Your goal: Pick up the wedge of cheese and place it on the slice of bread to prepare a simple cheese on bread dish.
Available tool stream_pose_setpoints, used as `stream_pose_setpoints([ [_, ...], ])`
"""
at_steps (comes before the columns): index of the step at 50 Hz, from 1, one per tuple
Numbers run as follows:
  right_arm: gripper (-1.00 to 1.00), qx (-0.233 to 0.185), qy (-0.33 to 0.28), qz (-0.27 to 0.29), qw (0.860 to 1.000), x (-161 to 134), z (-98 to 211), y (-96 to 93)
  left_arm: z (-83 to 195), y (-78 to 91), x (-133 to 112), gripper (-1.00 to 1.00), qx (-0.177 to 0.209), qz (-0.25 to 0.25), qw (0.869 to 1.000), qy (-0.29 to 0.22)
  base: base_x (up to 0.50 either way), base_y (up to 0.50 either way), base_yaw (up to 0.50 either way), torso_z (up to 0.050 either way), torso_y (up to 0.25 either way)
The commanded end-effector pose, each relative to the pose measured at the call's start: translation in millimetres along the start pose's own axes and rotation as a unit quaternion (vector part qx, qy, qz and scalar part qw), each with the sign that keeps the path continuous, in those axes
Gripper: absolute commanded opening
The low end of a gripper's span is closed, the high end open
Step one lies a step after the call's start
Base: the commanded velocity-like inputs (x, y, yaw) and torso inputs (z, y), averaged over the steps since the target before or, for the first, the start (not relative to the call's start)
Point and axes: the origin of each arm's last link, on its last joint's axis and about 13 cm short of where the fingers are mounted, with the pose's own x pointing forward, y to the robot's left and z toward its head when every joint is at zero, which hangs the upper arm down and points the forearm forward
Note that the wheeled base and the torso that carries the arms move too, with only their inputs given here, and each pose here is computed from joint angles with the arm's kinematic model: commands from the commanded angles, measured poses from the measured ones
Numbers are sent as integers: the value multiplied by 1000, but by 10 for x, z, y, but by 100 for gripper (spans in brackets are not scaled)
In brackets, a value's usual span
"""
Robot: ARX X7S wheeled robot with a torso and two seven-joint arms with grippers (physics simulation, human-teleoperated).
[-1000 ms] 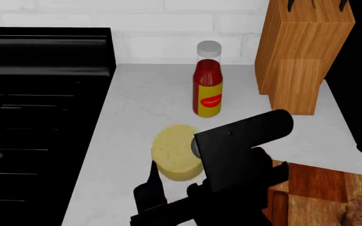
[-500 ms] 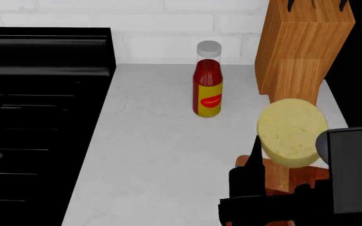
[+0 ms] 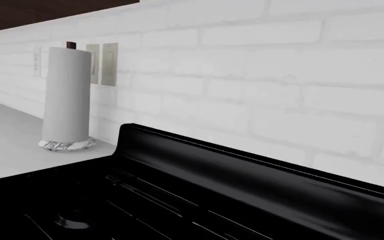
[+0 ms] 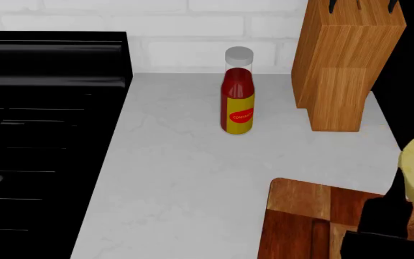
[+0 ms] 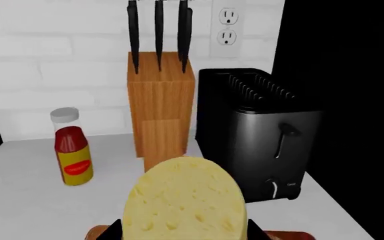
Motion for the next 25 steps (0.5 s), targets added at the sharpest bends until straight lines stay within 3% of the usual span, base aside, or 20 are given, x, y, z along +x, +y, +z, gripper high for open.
stream_pose_setpoints([
  [1,-100,3,5,-43,999,-19,-17,-141,2,8,-1,100,-2,1,1000,-1,0,0,0,0,0],
  [9,-100,20,20,-69,997,-25,-93,-277,2,5,-1,100,2,-2,1000,1,0,0,0,0,0],
  [25,-100,41,46,-80,995,77,-209,-340,3,6,-3,100,1,-1,1000,0,0,0,0,0,0],
])
